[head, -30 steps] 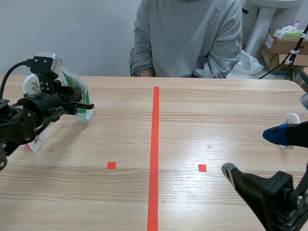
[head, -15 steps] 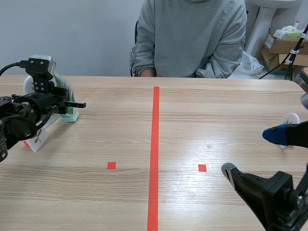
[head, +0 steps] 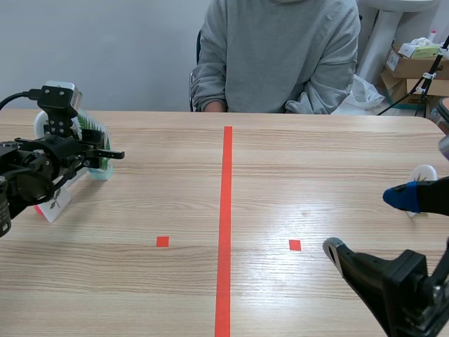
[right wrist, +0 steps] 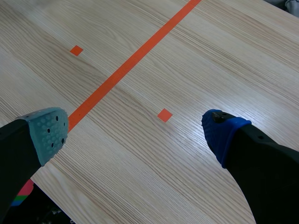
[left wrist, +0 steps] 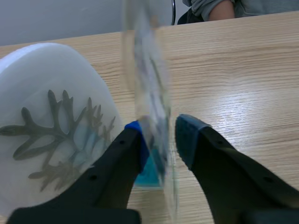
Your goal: Do the leaf sorting experiment
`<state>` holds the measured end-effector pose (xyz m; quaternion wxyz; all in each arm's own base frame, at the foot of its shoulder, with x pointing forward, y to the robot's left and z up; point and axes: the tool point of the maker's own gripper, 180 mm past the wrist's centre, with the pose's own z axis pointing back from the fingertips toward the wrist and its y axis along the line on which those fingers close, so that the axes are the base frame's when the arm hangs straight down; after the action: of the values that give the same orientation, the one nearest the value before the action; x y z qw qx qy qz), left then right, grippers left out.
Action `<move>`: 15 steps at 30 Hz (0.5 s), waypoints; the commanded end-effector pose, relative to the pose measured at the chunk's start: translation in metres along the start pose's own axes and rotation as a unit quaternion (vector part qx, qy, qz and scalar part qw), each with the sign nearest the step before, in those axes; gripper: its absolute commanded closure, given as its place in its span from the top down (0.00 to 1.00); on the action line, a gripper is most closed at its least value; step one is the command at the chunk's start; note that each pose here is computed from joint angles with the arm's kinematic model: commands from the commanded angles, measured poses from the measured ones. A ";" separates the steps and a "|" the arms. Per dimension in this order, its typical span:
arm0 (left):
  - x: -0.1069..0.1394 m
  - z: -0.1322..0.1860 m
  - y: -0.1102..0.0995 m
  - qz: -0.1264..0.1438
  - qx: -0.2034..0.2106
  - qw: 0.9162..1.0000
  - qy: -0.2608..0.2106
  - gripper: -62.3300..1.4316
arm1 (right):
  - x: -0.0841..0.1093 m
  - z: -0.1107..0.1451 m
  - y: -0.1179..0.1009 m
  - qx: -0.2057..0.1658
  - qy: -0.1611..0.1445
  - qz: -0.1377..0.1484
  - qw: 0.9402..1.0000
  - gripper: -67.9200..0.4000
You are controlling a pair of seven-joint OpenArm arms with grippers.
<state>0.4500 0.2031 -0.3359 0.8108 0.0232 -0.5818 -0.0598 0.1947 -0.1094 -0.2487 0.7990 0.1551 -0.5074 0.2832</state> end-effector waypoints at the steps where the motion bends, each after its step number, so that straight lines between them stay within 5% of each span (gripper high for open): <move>1: 0.020 -0.002 0.005 -0.003 0.005 1.000 -0.027 0.42 | 0.006 0.000 -0.003 0.000 -0.013 0.004 1.000 0.86; 9: 0.021 -0.002 0.005 -0.003 0.004 1.000 -0.027 0.81 | 0.006 0.000 -0.003 0.000 -0.013 0.004 1.000 0.86; 15: 0.012 0.000 0.004 -0.003 0.003 1.000 -0.016 0.85 | 0.006 0.000 -0.003 0.000 -0.013 0.004 1.000 0.86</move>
<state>0.4484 0.2031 -0.3384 0.8132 0.0230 -0.5784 -0.0597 0.1947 -0.1094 -0.2487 0.7990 0.1551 -0.5074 0.2832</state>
